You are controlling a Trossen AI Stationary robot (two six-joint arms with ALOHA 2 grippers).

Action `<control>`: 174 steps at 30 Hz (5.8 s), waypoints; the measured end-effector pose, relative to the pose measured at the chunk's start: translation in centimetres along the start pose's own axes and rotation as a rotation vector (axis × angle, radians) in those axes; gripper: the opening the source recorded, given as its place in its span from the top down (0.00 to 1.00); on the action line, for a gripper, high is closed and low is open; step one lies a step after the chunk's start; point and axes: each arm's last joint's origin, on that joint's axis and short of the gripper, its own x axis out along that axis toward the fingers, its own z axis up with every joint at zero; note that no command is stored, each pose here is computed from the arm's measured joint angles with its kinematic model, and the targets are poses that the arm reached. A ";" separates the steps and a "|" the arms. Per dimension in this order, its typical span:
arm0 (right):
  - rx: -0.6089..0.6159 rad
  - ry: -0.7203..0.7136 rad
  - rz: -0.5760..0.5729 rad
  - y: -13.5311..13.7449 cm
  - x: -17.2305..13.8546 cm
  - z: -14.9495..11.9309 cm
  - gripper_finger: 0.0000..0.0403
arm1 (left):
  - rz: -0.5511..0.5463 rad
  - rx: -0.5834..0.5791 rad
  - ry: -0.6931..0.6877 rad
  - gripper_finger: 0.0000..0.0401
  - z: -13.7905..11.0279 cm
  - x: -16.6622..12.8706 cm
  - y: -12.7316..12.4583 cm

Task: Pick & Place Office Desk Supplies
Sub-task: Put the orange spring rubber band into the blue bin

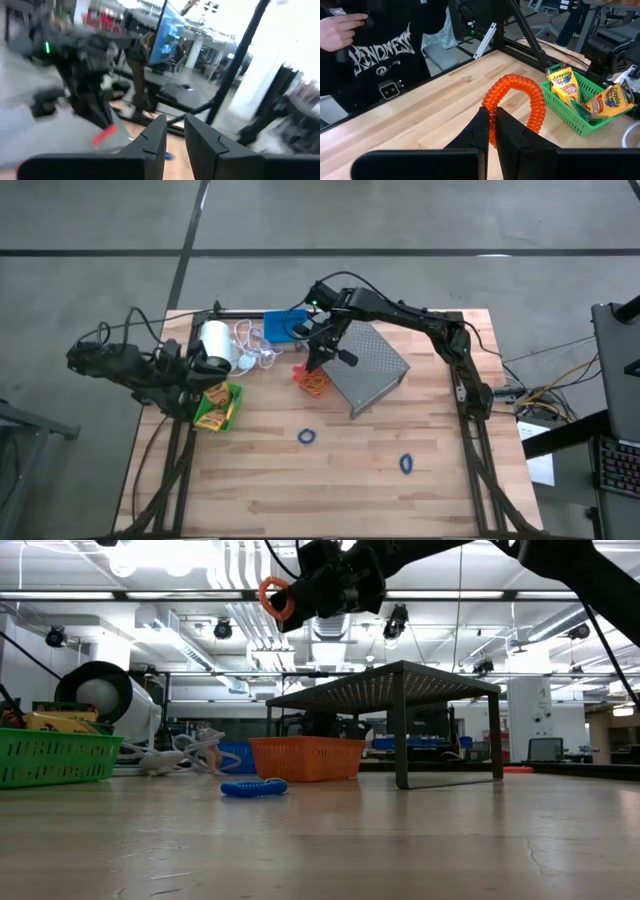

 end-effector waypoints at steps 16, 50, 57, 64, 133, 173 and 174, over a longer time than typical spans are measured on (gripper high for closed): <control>0.005 0.003 0.001 0.0 0.0 -0.1 0.97 | 0.568 0.447 0.207 0.81 -3.1 3.2 1.1; -0.015 0.003 0.003 0.0 0.1 -0.2 0.97 | 0.075 0.908 0.377 0.82 -6.4 10.0 7.8; -0.038 0.003 0.003 0.0 0.1 -0.2 0.97 | 0.008 0.938 0.305 0.82 -6.3 10.2 7.6; -0.040 0.002 0.003 0.0 0.1 -0.2 0.97 | -0.031 0.953 0.276 0.82 -6.4 11.0 8.0; -0.024 0.004 0.004 0.0 0.1 -0.3 0.97 | -0.029 0.809 0.330 0.75 -6.9 14.0 10.8; -0.009 0.004 0.004 0.0 0.1 -0.3 0.97 | -0.038 0.816 0.372 0.66 -7.2 13.8 10.9; -0.009 0.004 0.004 0.0 0.1 -0.3 0.97 | -0.038 0.816 0.372 0.63 -7.2 13.8 10.9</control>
